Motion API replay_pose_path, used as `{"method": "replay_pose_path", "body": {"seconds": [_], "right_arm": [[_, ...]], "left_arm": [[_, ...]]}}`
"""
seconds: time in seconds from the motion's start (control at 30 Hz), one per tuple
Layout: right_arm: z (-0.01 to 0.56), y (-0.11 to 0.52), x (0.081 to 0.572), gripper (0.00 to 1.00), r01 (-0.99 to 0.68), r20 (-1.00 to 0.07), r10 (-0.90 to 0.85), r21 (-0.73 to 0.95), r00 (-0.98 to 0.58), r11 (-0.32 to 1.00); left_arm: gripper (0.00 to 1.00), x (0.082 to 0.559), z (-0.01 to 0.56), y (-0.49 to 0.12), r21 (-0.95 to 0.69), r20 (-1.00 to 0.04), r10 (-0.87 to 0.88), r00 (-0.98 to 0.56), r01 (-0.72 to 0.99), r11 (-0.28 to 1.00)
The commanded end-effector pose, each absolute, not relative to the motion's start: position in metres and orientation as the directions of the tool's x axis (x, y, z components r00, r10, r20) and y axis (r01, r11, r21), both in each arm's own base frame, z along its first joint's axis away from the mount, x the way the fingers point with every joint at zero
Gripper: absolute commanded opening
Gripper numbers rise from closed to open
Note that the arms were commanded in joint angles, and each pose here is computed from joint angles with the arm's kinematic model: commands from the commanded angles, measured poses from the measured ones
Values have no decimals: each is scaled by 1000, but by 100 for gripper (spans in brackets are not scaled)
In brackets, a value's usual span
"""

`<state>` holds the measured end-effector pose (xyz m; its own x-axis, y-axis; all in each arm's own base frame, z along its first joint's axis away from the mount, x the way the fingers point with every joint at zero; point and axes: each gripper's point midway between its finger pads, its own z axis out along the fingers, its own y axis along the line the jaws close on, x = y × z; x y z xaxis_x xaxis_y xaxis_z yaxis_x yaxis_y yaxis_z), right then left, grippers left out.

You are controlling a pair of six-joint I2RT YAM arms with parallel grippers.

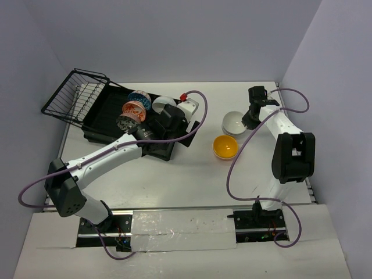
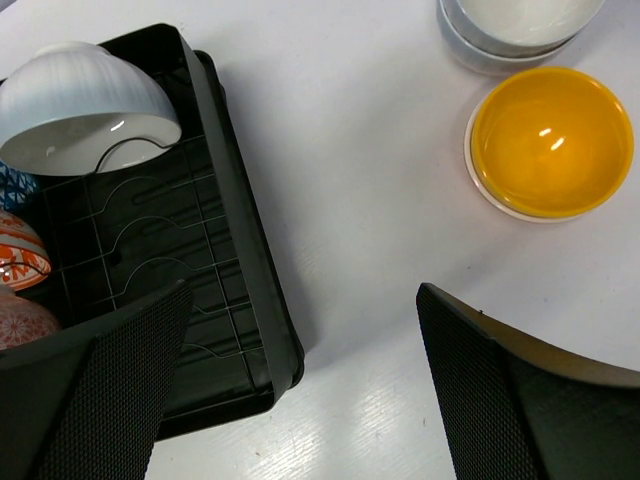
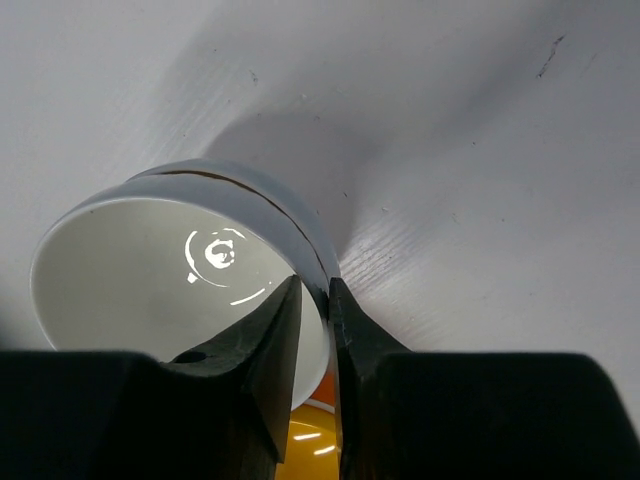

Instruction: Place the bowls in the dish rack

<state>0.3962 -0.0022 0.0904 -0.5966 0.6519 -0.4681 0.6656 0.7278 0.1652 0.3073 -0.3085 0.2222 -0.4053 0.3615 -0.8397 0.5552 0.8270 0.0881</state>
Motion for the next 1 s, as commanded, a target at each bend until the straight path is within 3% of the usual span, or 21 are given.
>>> {"method": "replay_pose_path", "body": {"seconds": [0.0, 0.27, 0.7, 0.97], "right_arm": [[102, -10, 411, 25, 672, -517, 652, 182, -555, 717], [101, -6, 409, 0, 649, -507, 639, 188, -578, 737], [163, 3, 403, 0, 535, -602, 565, 253, -565, 806], [215, 42, 396, 0, 341, -654, 435, 275, -619, 899]], "left_arm": [[99, 303, 234, -302, 78, -856, 335, -394, 542, 837], [99, 298, 233, -301, 65, -854, 333, -401, 552, 831], [99, 293, 236, -305, 49, -863, 330, -383, 586, 809], [99, 283, 249, -304, 142, -878, 412, -243, 691, 709]]}}
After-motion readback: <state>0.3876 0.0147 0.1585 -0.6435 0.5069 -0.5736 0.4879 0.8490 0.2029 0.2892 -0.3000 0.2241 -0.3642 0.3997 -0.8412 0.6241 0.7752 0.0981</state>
